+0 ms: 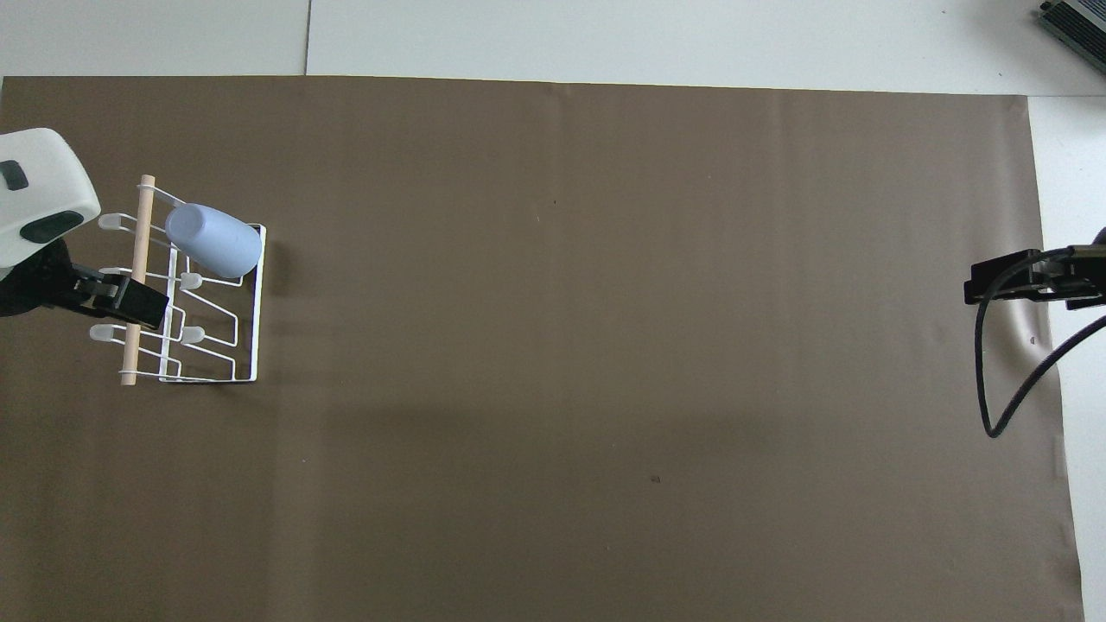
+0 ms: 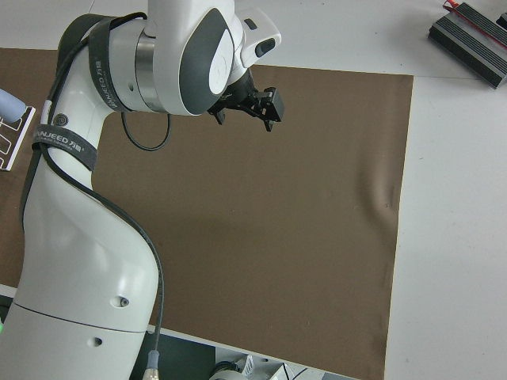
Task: Hang cup on cup holder
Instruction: 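Open the left gripper and withdraw it from the cup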
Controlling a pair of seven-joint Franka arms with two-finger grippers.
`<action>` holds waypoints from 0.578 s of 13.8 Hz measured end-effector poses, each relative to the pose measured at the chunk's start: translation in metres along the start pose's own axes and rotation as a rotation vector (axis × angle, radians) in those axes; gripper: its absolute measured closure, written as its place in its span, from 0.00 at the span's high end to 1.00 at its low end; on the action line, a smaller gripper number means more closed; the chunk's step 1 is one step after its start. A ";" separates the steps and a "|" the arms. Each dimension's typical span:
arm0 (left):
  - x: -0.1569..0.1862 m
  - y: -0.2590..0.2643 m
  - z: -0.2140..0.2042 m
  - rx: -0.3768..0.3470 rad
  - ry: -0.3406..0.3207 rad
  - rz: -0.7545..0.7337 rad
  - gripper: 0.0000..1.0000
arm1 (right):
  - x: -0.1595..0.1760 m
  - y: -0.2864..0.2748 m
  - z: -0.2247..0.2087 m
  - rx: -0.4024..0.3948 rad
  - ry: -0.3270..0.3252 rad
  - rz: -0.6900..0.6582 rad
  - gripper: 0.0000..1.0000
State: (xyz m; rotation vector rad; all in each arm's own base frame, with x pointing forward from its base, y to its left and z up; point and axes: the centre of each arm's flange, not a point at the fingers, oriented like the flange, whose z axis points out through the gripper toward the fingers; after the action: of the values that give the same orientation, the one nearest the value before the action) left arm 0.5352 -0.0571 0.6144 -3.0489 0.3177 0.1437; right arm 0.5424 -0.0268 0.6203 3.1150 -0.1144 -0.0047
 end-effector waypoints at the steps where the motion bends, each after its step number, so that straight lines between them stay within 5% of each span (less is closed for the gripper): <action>1: -0.004 -0.011 -0.002 -0.031 0.003 -0.038 1.00 | 0.000 0.000 0.001 0.000 -0.001 0.000 1.00; 8: -0.024 -0.029 -0.047 -0.068 0.036 -0.243 1.00 | 0.000 0.000 0.001 0.000 -0.003 0.000 1.00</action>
State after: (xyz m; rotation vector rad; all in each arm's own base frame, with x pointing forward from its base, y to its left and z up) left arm 0.5216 -0.0279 0.6656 -3.1275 -0.0575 0.0870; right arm 0.5423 -0.0269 0.6190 3.1150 -0.1144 -0.0090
